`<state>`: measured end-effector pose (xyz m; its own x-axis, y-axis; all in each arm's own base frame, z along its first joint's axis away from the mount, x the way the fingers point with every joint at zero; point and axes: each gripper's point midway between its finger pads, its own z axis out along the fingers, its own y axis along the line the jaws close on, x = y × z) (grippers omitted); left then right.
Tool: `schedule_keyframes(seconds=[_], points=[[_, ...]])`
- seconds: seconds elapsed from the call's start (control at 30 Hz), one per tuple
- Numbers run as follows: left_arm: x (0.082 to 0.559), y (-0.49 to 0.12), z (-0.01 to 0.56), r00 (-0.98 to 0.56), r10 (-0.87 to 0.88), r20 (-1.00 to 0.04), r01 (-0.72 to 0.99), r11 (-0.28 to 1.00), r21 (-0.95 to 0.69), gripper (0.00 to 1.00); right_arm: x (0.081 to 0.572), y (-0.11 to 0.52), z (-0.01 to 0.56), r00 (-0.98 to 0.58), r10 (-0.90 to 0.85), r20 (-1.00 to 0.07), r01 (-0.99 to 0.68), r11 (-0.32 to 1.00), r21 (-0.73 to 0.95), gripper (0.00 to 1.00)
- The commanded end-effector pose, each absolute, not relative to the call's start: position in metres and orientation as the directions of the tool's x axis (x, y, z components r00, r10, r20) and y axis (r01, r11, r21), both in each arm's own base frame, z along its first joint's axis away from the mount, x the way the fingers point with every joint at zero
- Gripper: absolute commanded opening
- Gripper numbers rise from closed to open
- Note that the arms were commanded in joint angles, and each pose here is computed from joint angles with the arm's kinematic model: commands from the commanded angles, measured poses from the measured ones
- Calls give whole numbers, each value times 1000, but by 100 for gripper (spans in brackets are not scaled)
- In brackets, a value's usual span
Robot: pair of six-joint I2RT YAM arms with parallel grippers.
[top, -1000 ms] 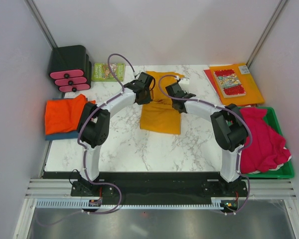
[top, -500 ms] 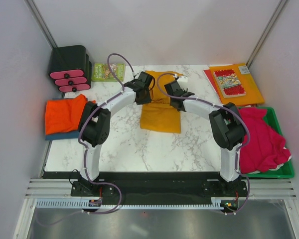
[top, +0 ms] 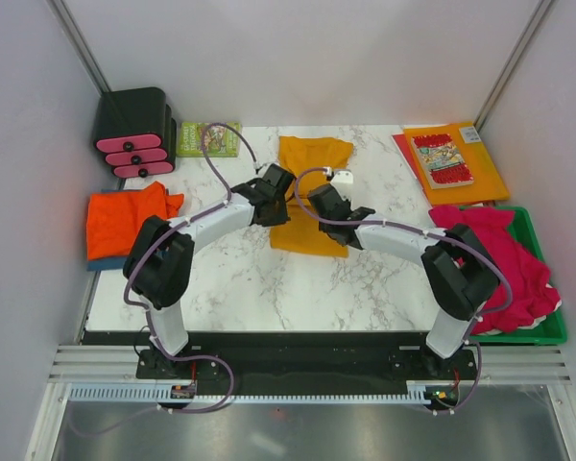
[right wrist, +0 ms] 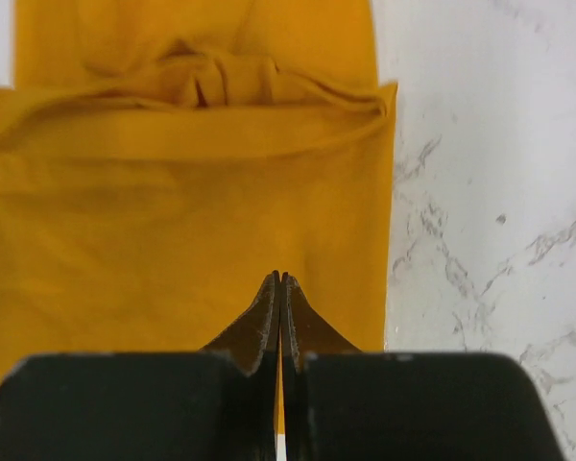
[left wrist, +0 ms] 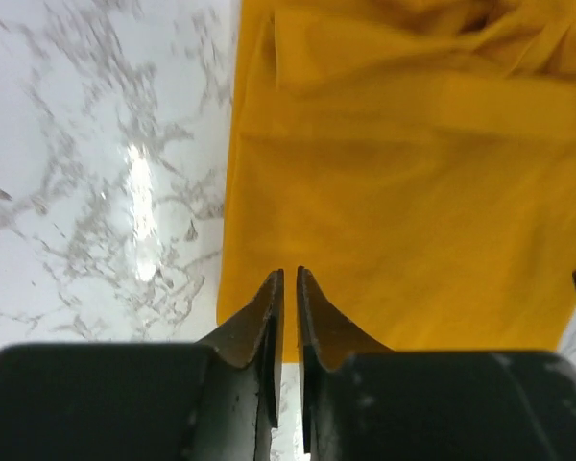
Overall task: Fold and stack the t-shirts
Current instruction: Fold the folded rectangular tshirt in 1/3 of the way
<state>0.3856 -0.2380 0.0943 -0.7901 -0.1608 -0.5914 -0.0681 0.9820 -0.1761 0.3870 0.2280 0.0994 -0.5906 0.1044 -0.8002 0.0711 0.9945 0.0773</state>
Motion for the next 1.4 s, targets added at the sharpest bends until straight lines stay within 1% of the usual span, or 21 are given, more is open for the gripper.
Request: schedule_keyframes(seconds=[0.0,0.03,0.17,0.27,0.47,0.63,0.7,0.77,0.8,0.87,0.9,0.93,1.0,1.03,1.07,1.1,1.13,1.17,1.2,1.23,1.37], points=[[359,-251,52,-844,-156,-513,-60,978,-199,13,368,228,50,-676,123,-727,96,992,79,0],[353,-254,46,-851,-139,-506,-48,981,-189,11,362,227,40,-692,115,-713,96,993,67,0],[332,-250,18,-880,-104,-464,-43,989,-141,9,347,227,22,-719,98,-688,91,995,47,0],[315,-242,3,-899,-116,-422,-67,989,-128,8,335,225,12,-734,91,-673,91,995,35,0],[274,-226,-4,-919,-122,-374,-86,990,-113,8,299,214,3,-754,82,-652,95,995,16,0],[251,-213,-4,-922,-125,-366,-95,991,-98,8,269,204,5,-756,73,-651,95,996,2,0],[249,-212,1,-918,-127,-377,-95,990,-102,8,268,200,9,-746,81,-661,106,994,2,0],[255,-217,11,-908,-120,-401,-84,991,-106,13,273,200,19,-731,72,-678,106,994,-8,0],[260,-220,21,-899,-122,-421,-78,990,-121,23,279,201,30,-714,57,-698,97,995,-18,9],[271,-227,44,-869,-133,-476,-68,986,-151,32,294,212,58,-674,62,-736,86,996,5,22],[275,-231,64,-845,-148,-514,-58,981,-188,42,300,214,74,-650,51,-758,73,997,4,29],[278,-234,74,-831,-157,-533,-52,977,-207,46,311,224,95,-622,61,-781,62,998,29,38],[285,-242,95,-805,-175,-567,-32,967,-252,50,321,234,109,-603,41,-796,35,999,25,41],[288,-245,99,-801,-177,-571,-27,965,-261,50,330,244,122,-590,24,-807,5,1000,26,36],[290,-250,102,-802,-174,-571,-15,962,-272,49,334,248,123,-592,12,-806,-3,1000,18,27],[290,-253,101,-806,-170,-567,-8,961,-276,43,338,253,111,-611,-17,-792,-14,1000,-11,15],[290,-255,93,-817,-159,-554,-6,964,-267,40,345,261,116,-607,-18,-794,-23,1000,-5,0],[289,-256,88,-824,-158,-544,-9,964,-266,36,346,264,112,-619,-32,-785,-30,999,-18,0],[287,-257,82,-834,-155,-529,-13,965,-261,31,349,269,104,-630,-40,-776,-34,999,-24,0],[283,-255,70,-848,-146,-510,-20,969,-246,29,348,273,99,-643,-36,-765,-40,999,-14,0],[272,-253,54,-862,-151,-484,-33,969,-244,26,348,281,85,-661,-27,-749,-52,999,10,0]])
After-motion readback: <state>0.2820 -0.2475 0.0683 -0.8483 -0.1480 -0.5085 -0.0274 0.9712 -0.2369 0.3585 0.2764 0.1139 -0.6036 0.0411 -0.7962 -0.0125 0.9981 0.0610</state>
